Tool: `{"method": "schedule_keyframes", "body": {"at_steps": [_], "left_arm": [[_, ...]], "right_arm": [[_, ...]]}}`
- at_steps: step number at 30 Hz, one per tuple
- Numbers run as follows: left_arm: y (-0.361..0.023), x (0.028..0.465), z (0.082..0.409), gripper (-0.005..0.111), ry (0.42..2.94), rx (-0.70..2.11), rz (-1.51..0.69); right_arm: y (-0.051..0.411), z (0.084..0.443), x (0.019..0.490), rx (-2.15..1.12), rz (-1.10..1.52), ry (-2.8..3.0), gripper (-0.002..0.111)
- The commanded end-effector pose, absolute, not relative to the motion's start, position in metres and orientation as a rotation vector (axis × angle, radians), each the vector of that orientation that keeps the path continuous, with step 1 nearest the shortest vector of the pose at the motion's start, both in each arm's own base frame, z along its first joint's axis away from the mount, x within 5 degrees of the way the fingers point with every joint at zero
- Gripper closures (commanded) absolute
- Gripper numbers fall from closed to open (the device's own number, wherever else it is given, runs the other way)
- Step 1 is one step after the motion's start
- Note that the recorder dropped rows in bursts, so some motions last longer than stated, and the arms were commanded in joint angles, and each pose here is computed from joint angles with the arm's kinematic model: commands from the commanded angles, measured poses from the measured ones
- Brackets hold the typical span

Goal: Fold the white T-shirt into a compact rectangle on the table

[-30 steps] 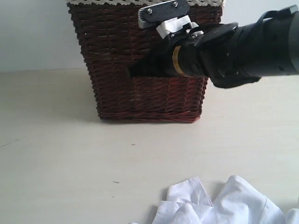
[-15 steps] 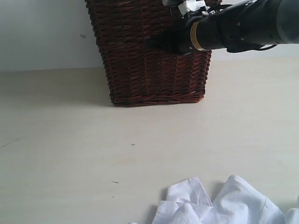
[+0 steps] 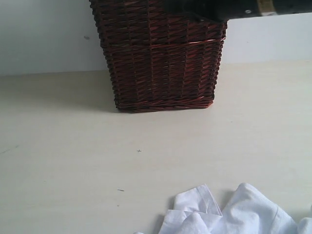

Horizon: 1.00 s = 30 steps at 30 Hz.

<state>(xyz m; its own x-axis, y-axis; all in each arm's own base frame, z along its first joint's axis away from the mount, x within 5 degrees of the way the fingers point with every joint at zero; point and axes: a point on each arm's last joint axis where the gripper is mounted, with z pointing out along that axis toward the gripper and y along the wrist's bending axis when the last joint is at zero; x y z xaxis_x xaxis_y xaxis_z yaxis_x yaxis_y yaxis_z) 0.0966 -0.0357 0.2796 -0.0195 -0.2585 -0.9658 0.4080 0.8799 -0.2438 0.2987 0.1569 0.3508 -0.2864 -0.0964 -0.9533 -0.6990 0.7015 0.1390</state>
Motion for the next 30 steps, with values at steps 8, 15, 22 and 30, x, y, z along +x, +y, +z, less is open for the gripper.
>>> {"method": "schedule_keyframes", "body": {"at_steps": [8,15,22,30], "left_arm": [[-0.038,0.097,0.275,0.107,1.540,0.141,-0.557],[-0.041,0.095,0.276,0.107,1.534,0.170,-0.590],[-0.043,0.095,0.275,0.107,1.540,0.182,-0.602],[-0.043,0.095,0.274,0.107,1.551,0.188,-0.601]], "right_arm": [[0.030,0.295,0.297,-0.388,-0.174,2.597,0.098],[0.064,0.225,0.242,-0.774,0.352,2.969,0.067],[0.079,0.169,0.236,-0.856,0.286,2.969,0.059],[0.081,0.127,0.251,-0.801,0.249,3.041,0.060]]}}
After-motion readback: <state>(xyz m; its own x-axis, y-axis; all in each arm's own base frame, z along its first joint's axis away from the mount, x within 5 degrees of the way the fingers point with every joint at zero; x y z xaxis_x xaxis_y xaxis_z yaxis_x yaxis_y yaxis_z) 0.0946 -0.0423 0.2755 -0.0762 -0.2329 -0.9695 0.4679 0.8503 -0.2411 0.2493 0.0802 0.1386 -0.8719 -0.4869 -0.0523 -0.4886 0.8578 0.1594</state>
